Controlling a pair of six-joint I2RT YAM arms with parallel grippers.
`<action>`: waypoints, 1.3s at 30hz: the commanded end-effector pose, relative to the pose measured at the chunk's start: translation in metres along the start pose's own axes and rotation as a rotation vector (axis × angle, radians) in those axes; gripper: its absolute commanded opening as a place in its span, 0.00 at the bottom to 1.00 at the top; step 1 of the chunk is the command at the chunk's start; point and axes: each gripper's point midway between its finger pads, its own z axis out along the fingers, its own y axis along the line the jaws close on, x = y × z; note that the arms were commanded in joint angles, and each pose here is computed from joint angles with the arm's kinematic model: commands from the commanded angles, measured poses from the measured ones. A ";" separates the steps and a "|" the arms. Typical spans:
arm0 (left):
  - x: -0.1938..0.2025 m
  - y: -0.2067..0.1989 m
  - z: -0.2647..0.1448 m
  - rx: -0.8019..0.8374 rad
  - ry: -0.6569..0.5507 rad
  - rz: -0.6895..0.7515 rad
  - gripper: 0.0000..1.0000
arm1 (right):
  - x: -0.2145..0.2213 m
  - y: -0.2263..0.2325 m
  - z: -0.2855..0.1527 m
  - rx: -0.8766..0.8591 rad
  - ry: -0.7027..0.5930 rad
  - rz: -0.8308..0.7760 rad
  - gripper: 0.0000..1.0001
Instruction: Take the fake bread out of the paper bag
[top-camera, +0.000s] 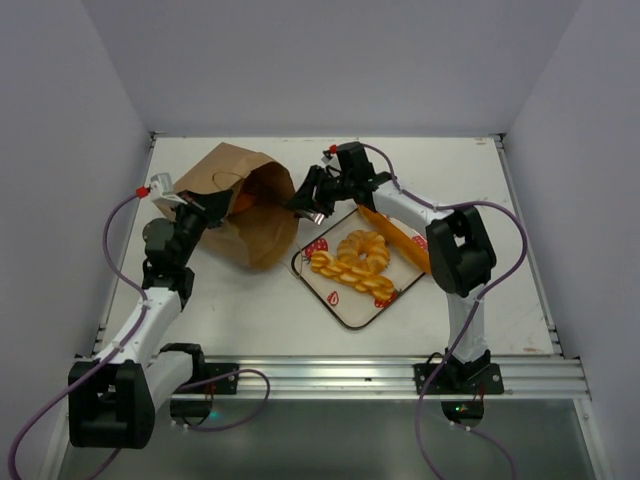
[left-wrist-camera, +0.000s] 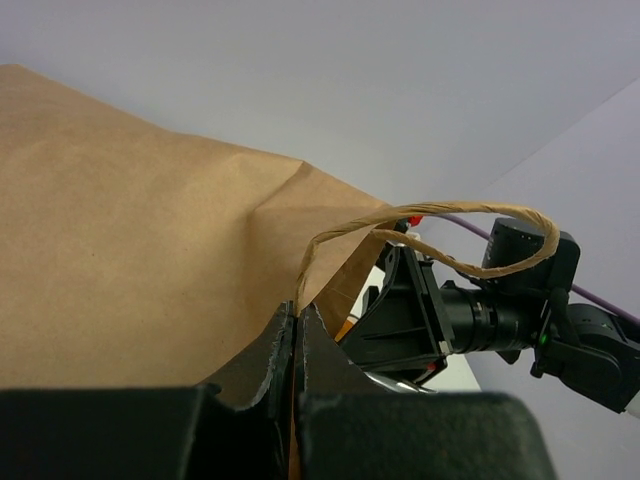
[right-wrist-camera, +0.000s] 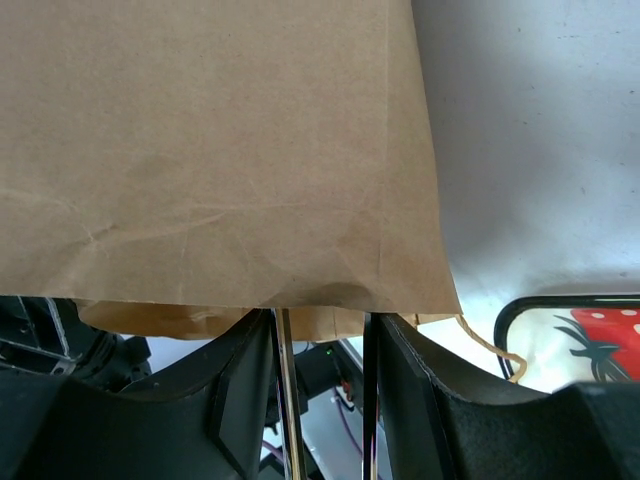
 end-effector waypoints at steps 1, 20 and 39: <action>-0.021 -0.029 -0.005 0.116 -0.073 0.042 0.00 | -0.002 0.005 0.000 0.004 -0.007 -0.019 0.47; -0.022 -0.051 -0.018 0.207 -0.063 0.051 0.00 | 0.003 -0.027 0.010 0.062 0.012 0.013 0.45; -0.012 -0.056 -0.017 0.240 -0.026 0.038 0.00 | 0.002 -0.022 0.030 0.031 0.040 0.033 0.40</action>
